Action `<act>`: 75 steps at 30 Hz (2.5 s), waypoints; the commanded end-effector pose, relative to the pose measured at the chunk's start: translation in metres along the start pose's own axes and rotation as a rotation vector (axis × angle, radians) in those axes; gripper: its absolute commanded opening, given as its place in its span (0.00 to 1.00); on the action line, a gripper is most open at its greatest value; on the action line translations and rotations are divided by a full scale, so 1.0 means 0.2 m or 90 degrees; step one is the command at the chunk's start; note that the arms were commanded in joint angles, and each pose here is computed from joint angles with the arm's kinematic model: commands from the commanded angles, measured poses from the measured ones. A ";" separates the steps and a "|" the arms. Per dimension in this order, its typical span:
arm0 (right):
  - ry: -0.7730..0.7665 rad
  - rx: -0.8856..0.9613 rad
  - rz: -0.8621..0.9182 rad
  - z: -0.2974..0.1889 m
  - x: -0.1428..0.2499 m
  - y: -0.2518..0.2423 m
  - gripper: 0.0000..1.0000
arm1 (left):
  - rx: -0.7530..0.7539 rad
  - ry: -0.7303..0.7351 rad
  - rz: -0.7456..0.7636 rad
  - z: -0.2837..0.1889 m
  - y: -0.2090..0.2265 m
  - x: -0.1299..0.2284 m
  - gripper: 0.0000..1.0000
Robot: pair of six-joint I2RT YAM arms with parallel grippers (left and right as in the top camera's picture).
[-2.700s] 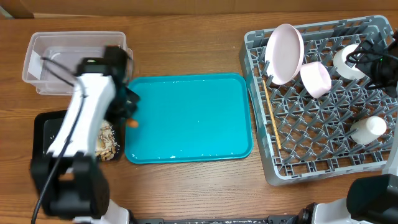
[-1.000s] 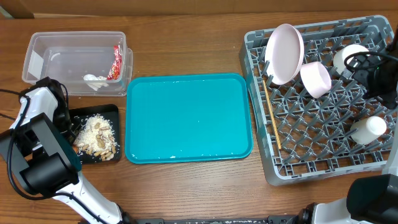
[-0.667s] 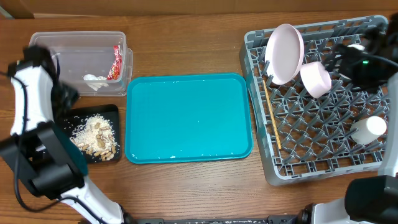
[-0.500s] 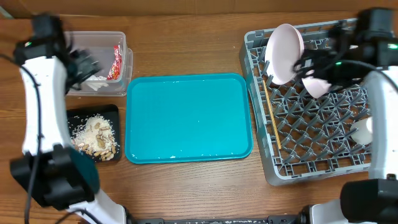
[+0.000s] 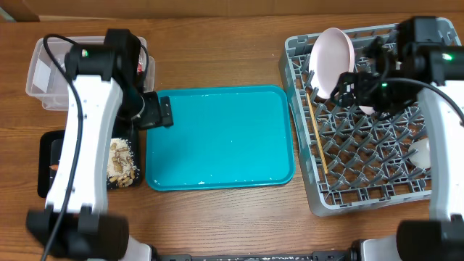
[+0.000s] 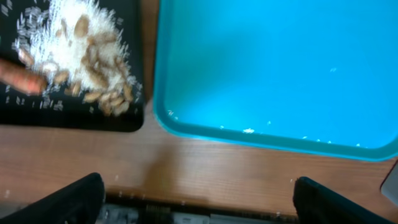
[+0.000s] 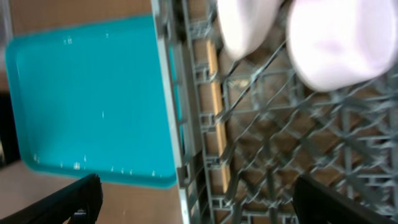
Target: Sort waste into correct bins and load items into the dishwasher
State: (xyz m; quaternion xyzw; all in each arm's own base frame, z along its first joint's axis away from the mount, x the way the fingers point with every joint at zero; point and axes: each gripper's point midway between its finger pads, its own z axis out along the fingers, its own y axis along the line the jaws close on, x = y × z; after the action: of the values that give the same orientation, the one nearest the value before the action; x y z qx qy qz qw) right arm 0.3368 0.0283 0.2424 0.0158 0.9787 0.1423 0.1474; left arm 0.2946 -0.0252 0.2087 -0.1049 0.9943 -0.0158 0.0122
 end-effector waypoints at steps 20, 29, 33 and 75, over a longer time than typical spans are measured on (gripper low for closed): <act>-0.238 0.041 -0.045 -0.38 0.70 0.03 1.00 | 0.074 -0.377 -0.015 -0.22 0.23 0.70 1.00; -0.227 0.071 -0.039 -0.37 0.72 -0.01 1.00 | 0.071 -0.369 -0.015 -0.22 0.23 0.71 1.00; -0.227 0.103 -0.033 -0.38 0.72 -0.05 1.00 | 0.071 -0.369 -0.015 -0.22 0.23 0.71 1.00; -0.852 0.070 -0.324 0.06 0.52 -0.01 1.00 | 0.071 -0.369 -0.015 -0.22 0.23 0.71 1.00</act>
State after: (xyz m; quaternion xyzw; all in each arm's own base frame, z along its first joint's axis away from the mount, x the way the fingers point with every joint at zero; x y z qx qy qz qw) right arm 0.2398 0.0397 0.2163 -0.1004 0.6424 0.0437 0.7585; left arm 0.1457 -0.0104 0.2471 -0.1097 0.9468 -0.0441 0.2992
